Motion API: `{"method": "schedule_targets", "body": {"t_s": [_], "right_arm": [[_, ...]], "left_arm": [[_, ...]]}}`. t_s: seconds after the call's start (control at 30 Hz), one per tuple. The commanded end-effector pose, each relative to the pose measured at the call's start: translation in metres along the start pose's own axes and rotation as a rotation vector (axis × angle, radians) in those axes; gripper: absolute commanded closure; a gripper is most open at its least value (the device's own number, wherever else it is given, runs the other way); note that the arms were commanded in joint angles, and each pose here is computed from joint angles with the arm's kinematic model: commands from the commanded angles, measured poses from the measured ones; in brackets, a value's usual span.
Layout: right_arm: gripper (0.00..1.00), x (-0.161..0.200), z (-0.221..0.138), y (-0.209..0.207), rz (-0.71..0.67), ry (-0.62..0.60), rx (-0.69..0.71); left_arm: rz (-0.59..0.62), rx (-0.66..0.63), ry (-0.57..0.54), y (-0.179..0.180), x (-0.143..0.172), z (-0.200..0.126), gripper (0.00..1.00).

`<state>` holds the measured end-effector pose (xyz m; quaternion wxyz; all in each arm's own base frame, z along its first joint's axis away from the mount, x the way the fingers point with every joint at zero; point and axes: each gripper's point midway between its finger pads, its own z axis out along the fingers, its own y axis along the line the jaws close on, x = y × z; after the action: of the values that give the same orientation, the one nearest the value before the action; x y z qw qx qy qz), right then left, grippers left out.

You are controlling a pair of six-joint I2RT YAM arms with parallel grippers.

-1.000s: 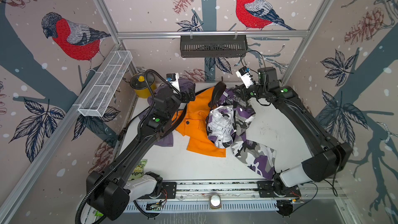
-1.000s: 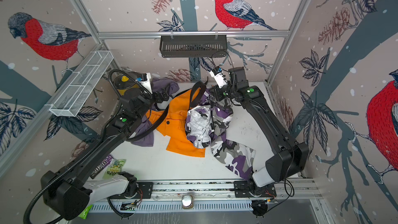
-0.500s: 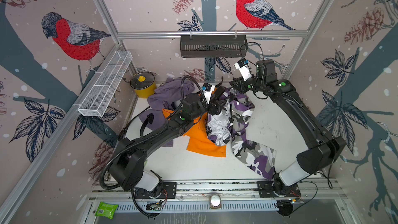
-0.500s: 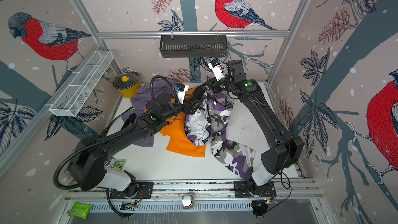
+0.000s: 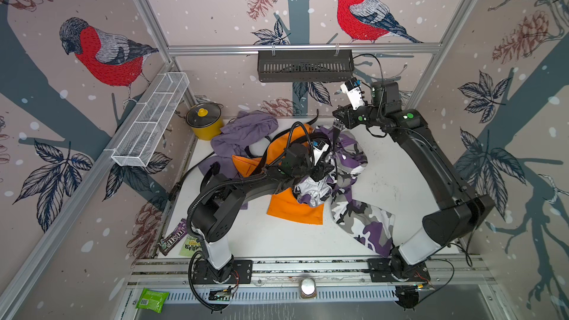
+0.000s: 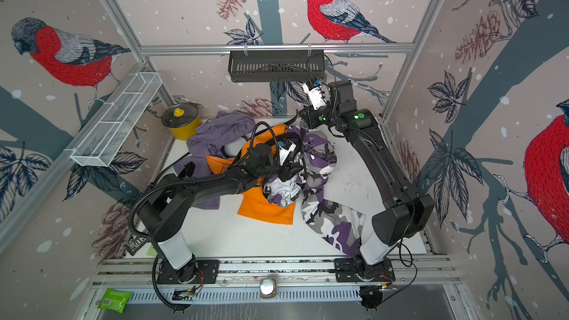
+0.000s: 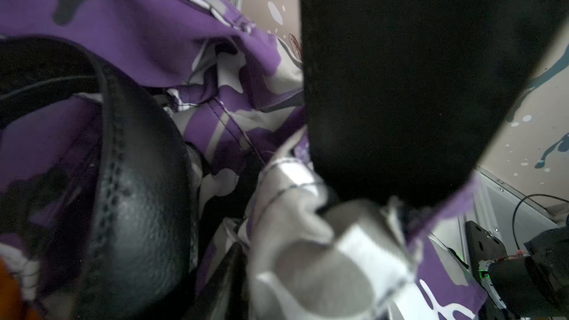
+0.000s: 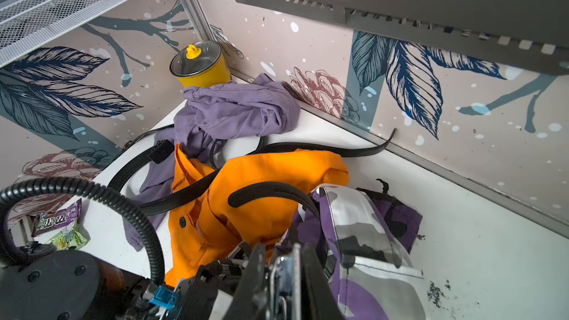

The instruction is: Remove the belt from the trousers

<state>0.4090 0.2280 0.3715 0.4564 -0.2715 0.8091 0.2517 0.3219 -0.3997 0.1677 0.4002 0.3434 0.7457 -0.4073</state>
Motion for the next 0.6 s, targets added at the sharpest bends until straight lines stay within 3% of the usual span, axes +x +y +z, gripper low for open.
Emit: {"method": "schedule_targets", "body": {"t_s": [0.0, 0.03, 0.1, 0.3, 0.57], "right_arm": [[1.00, -0.024, -0.001, -0.002, -0.020, -0.086, 0.013], [1.00, -0.022, 0.000, -0.002, -0.019, -0.081, 0.013], [1.00, -0.019, 0.002, -0.002, -0.019, -0.072, 0.019], [1.00, -0.016, 0.009, 0.002, -0.010, -0.066, 0.026], [1.00, -0.018, 0.015, 0.010, 0.010, -0.080, 0.024]], "left_arm": [[-0.034, 0.028, 0.001, -0.014, 0.002, -0.009, 0.34], [-0.032, 0.013, -0.045, -0.017, -0.009, -0.019, 0.24], [-0.017, -0.030, -0.149, -0.022, -0.033, -0.044, 0.16], [0.002, -0.161, -0.386, -0.026, -0.099, -0.101, 0.16], [-0.093, -0.148, -0.386, -0.020, -0.128, -0.065, 0.19]]}}
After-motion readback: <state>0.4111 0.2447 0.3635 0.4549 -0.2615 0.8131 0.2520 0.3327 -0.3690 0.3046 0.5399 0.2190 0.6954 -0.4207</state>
